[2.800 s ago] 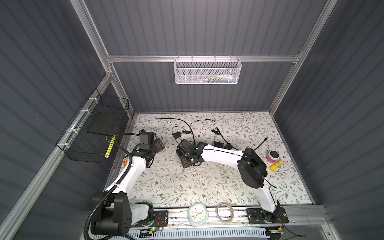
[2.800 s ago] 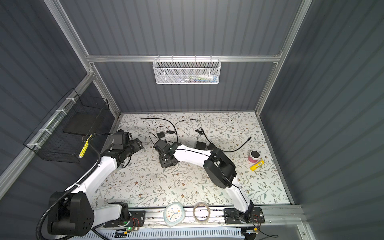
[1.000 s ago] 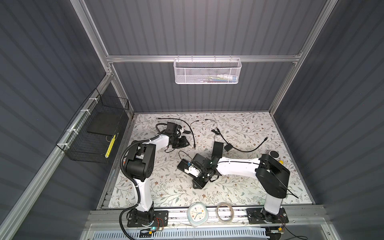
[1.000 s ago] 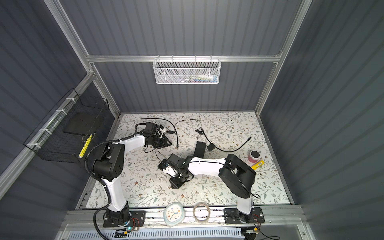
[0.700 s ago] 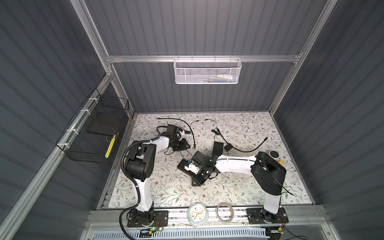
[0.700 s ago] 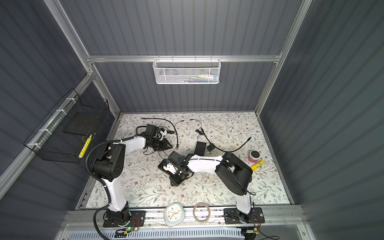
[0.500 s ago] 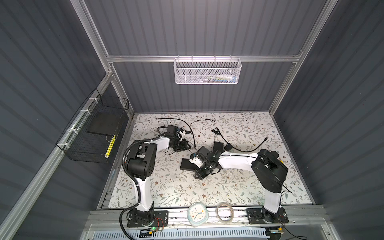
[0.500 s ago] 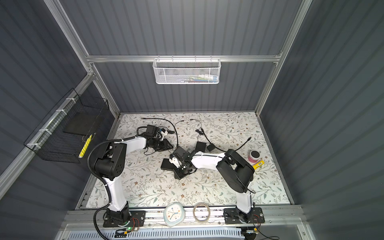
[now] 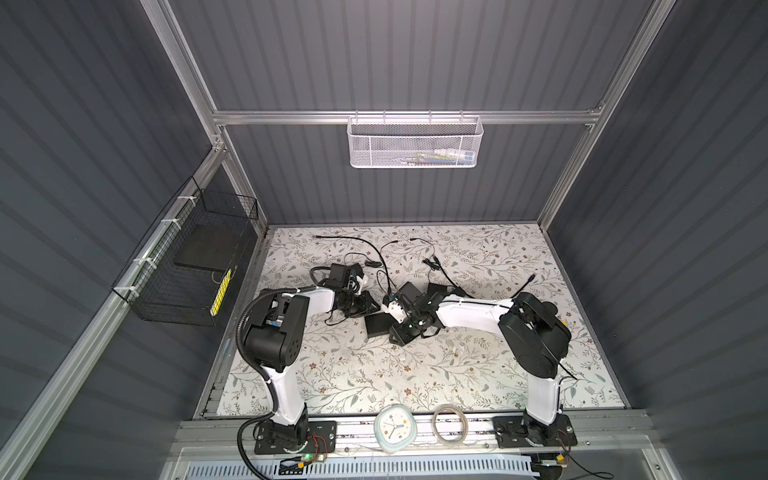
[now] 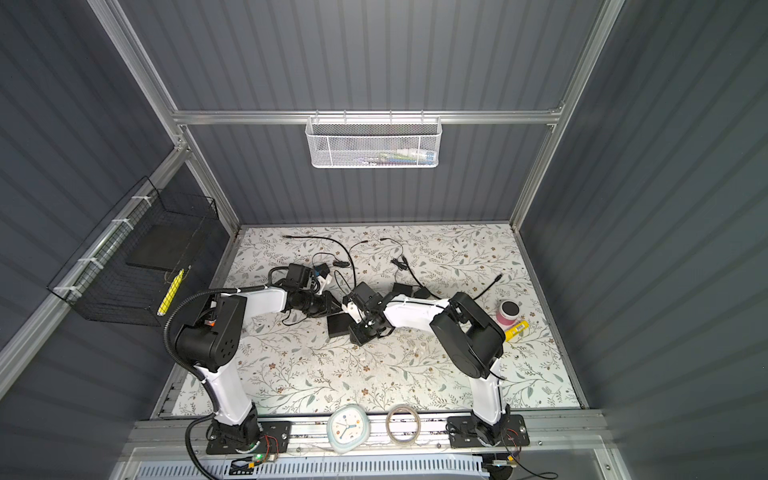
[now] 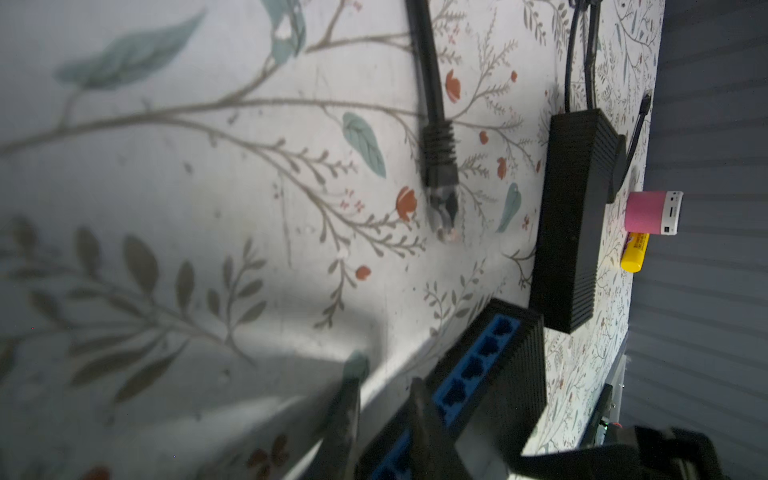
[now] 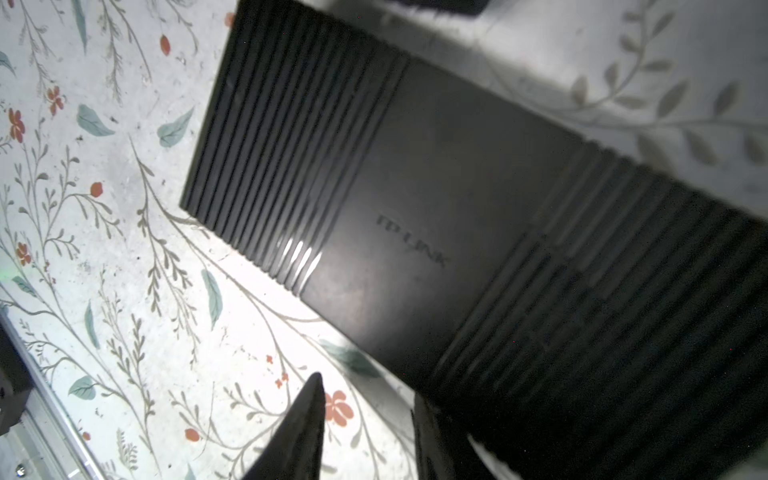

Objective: Insert the plug into the switch port

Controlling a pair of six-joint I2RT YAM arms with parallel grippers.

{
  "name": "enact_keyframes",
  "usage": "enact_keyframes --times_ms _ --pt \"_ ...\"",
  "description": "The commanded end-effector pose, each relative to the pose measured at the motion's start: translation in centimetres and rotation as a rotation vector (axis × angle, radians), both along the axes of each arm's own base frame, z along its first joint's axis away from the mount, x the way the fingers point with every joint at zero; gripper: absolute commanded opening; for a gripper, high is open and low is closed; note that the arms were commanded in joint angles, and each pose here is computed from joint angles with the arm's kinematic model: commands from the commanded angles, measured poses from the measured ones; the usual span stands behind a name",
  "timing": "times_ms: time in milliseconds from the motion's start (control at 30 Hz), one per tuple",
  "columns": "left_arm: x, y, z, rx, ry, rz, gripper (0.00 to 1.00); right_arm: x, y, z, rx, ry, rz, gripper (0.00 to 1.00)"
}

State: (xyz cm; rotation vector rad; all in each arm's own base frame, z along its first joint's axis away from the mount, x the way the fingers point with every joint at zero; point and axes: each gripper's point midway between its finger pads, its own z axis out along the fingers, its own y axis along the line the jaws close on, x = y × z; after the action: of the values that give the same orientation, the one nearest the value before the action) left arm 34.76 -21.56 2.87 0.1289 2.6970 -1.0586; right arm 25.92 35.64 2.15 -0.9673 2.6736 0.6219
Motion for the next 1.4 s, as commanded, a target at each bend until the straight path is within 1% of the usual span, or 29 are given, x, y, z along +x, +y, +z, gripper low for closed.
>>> enact_keyframes --times_ms 0,100,300,467,800,933,1033,1200,1300,1367 --pt "-2.2 0.7 -0.4 0.020 0.053 0.019 0.22 0.7 -1.8 -1.8 -0.109 -0.020 0.001 0.38" --pt "-3.0 0.9 0.0 0.017 0.057 0.025 0.22 1.1 -2.5 -2.0 -0.143 -0.032 -0.006 0.38" --pt "-4.1 0.3 0.5 0.015 0.060 0.019 0.22 2.1 -2.9 -1.8 -0.138 -0.057 -0.032 0.39" --pt "-5.5 0.1 0.5 0.016 0.074 0.029 0.22 2.9 -2.0 -1.6 -0.127 -0.065 -0.012 0.39" --pt "-9.0 2.0 -0.2 0.034 0.120 0.115 0.21 2.0 0.3 -1.6 -0.084 -0.030 0.059 0.40" --pt "-9.8 2.8 0.2 0.042 0.113 0.160 0.21 2.1 2.0 -1.4 -0.072 -0.025 0.099 0.41" --pt "-9.8 3.7 0.4 0.089 0.093 0.183 0.21 2.4 3.5 -1.1 -0.048 -0.021 0.124 0.41" --pt "-8.4 4.8 1.6 0.158 0.042 0.216 0.22 3.2 5.3 0.0 -0.001 -0.017 0.133 0.41" --pt "-6.8 6.2 2.5 0.213 0.002 0.251 0.25 4.3 4.7 1.2 0.003 -0.030 0.094 0.41" --pt "-5.7 7.6 3.4 0.233 -0.021 0.280 0.28 5.0 3.8 2.5 0.009 -0.045 0.061 0.45"
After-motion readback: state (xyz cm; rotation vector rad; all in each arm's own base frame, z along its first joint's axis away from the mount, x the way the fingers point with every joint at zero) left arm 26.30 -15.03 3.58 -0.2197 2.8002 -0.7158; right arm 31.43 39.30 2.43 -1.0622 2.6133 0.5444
